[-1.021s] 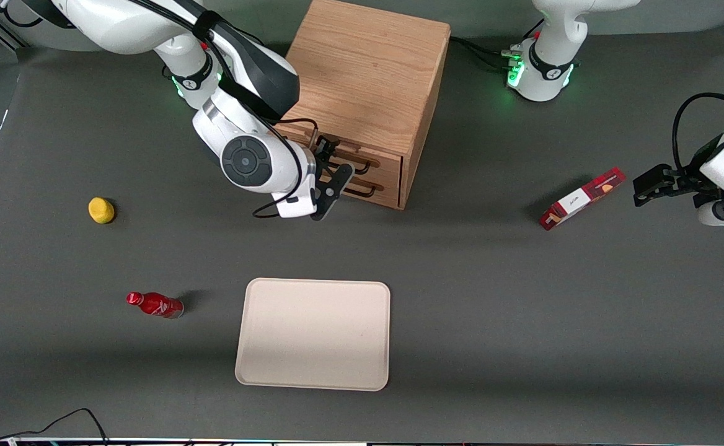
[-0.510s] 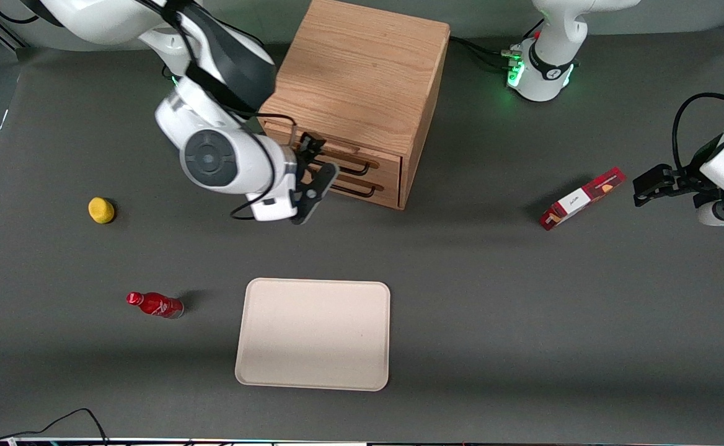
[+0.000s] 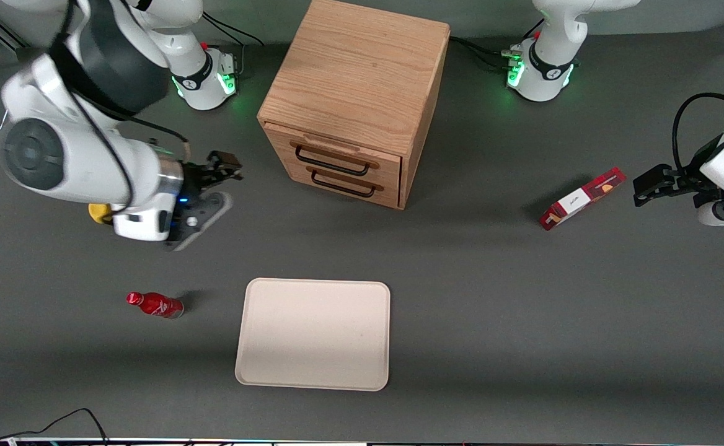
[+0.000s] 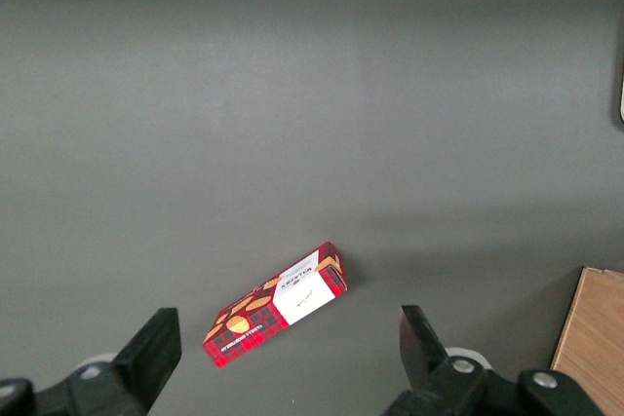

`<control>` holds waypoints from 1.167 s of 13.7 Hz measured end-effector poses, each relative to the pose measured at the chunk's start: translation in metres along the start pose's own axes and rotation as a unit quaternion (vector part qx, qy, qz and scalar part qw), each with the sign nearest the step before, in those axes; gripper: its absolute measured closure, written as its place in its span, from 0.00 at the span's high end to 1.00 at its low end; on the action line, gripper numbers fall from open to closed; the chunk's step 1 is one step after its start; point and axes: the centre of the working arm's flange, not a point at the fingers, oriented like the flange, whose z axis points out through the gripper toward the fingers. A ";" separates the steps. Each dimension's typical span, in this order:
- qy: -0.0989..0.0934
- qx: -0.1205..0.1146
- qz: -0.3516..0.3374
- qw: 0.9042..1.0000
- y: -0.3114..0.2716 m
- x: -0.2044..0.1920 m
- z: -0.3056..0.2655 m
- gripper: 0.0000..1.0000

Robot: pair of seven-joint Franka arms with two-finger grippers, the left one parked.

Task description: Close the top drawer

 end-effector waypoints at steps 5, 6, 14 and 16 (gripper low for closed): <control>0.052 -0.096 0.151 0.982 0.084 -0.060 -0.062 1.00; 0.074 -0.104 0.179 0.976 0.102 -0.072 -0.071 1.00; 0.129 -0.099 0.263 0.951 0.148 -0.152 -0.065 1.00; 0.130 -0.098 0.271 0.949 0.149 -0.158 -0.061 1.00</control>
